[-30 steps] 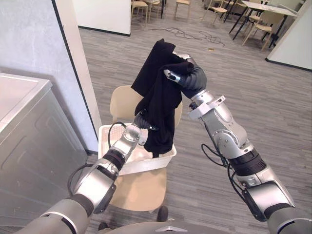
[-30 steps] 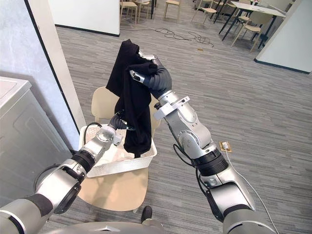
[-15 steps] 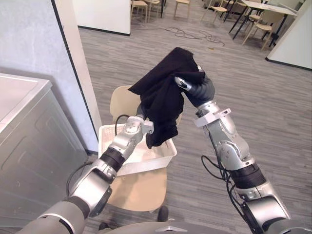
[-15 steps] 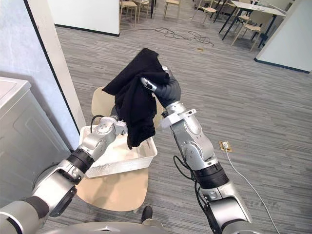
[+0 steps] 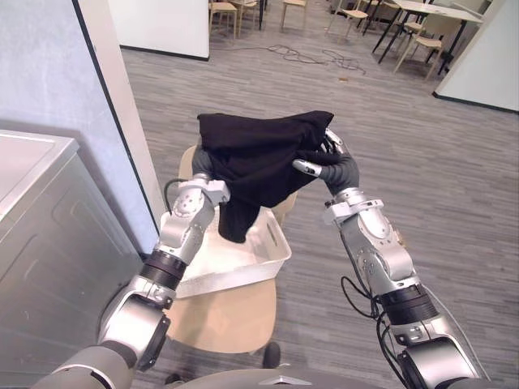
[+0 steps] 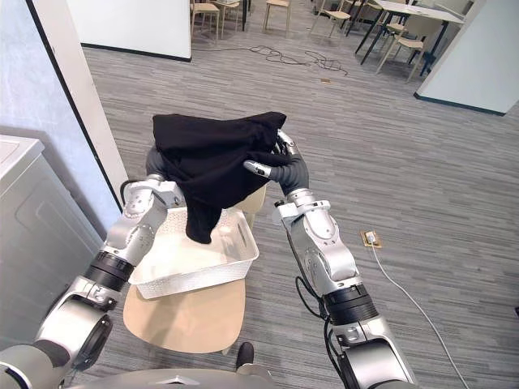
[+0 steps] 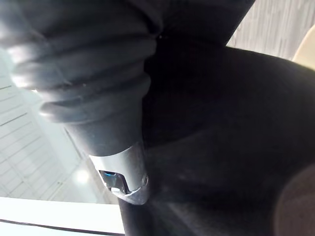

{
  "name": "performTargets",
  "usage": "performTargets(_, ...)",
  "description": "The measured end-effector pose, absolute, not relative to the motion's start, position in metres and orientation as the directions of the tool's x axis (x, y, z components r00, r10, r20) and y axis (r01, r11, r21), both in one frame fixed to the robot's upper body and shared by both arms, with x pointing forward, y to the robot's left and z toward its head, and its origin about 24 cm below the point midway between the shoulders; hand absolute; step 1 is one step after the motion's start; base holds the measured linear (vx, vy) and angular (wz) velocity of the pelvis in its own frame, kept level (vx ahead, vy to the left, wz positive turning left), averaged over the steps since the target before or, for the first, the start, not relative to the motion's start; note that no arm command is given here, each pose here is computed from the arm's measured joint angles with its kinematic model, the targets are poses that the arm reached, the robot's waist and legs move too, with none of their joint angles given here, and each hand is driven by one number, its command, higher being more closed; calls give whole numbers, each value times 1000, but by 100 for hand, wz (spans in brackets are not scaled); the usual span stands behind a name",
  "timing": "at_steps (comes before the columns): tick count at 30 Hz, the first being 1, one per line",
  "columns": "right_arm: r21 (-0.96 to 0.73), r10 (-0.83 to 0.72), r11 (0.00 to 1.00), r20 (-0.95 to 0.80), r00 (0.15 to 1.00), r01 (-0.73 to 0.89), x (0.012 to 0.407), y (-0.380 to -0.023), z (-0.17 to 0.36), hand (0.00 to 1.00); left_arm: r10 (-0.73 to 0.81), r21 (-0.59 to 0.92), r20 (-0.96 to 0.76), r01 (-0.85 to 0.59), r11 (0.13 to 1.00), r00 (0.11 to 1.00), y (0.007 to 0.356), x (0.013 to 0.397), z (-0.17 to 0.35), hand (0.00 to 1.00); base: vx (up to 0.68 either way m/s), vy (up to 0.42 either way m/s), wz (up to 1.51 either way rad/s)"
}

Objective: Pick up the laundry basket with both hands and put the clothes into the washing machine.

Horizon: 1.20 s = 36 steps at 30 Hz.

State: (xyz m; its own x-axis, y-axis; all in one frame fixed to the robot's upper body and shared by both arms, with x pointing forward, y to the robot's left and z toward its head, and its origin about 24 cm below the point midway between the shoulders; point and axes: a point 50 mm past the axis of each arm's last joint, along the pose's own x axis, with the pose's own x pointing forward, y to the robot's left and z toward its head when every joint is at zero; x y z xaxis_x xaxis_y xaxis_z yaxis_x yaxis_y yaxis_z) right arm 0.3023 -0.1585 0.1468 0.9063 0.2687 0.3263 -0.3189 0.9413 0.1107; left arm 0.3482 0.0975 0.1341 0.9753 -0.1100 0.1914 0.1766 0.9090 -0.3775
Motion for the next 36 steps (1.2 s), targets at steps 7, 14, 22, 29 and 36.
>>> performTargets(7,-28,302,953,175,937,-302,298,-188,121,0,-85,-439,208,171,882,974,123,346,134,100,2,-3,1)
performTargets(14,-53,220,974,16,975,-219,290,-215,87,0,-69,-543,202,170,822,977,136,339,129,100,27,-12,8)
performTargets(22,-59,125,989,-170,977,-137,263,-244,41,0,-38,-587,209,156,794,977,150,330,126,100,20,-1,11)
performTargets(29,24,4,1000,-301,954,3,241,-248,-1,0,67,-607,298,134,783,952,182,299,135,100,8,-9,6)
performTargets(36,-3,-22,1000,-305,952,23,247,-250,-2,0,197,-594,321,35,804,927,215,262,129,100,-41,-7,15)
